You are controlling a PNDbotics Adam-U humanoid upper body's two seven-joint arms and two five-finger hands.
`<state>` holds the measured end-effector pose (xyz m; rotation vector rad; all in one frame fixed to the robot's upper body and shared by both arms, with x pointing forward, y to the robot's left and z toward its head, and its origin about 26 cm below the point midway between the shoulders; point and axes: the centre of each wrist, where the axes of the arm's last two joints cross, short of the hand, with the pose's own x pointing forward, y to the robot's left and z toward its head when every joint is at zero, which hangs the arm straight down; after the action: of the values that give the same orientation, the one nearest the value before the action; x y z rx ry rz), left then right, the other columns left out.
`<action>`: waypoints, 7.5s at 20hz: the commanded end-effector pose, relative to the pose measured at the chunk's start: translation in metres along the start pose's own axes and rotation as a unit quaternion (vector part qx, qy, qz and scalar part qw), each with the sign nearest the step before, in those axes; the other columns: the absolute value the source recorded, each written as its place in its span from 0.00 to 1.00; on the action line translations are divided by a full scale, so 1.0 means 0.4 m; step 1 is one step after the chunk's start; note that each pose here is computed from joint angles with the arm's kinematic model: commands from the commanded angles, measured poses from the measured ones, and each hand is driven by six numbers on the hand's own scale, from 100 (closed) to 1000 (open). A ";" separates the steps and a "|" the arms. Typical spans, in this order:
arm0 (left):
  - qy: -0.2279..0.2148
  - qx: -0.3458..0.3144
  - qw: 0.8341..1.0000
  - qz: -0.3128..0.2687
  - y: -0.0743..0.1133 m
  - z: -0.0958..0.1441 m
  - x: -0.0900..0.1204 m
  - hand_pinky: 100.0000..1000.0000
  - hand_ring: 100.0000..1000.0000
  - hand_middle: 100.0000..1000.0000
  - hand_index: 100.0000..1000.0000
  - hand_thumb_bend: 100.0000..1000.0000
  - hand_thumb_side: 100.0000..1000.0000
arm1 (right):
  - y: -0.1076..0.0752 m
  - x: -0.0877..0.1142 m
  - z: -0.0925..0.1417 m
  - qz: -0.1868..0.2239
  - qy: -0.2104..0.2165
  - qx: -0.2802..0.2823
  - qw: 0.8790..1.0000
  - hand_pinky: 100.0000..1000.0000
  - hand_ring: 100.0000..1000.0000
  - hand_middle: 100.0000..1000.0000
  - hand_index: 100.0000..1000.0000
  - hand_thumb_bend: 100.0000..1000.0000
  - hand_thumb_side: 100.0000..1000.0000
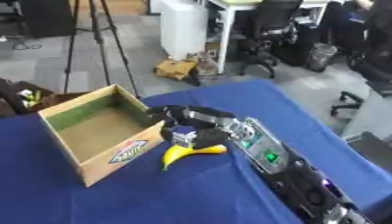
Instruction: Pick up objects on the table and place them in the box.
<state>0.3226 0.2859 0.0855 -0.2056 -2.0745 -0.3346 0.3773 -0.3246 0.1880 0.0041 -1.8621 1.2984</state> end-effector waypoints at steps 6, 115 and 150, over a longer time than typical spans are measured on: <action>-0.007 -0.009 1.000 -0.009 0.003 -0.010 0.014 0.69 0.66 0.43 0.63 0.14 0.98 | -0.044 -0.057 0.050 0.081 0.053 0.031 0.995 0.90 1.00 1.00 0.90 0.00 0.65; -0.015 -0.012 1.000 -0.010 0.001 -0.013 0.015 0.70 0.67 0.42 0.63 0.14 0.98 | -0.032 -0.200 0.103 0.318 0.192 -0.007 0.928 0.71 0.79 0.60 0.67 0.00 0.21; -0.031 -0.049 0.998 0.004 -0.028 -0.055 0.031 0.70 0.67 0.42 0.63 0.14 0.97 | -0.188 -0.031 -0.079 0.361 0.071 -0.047 0.929 0.71 0.74 0.59 0.69 0.00 0.10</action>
<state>0.3305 0.2714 0.0957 -0.2733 -2.0910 -0.4044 0.4374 -0.3393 0.2277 -0.8417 -1.8513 1.6099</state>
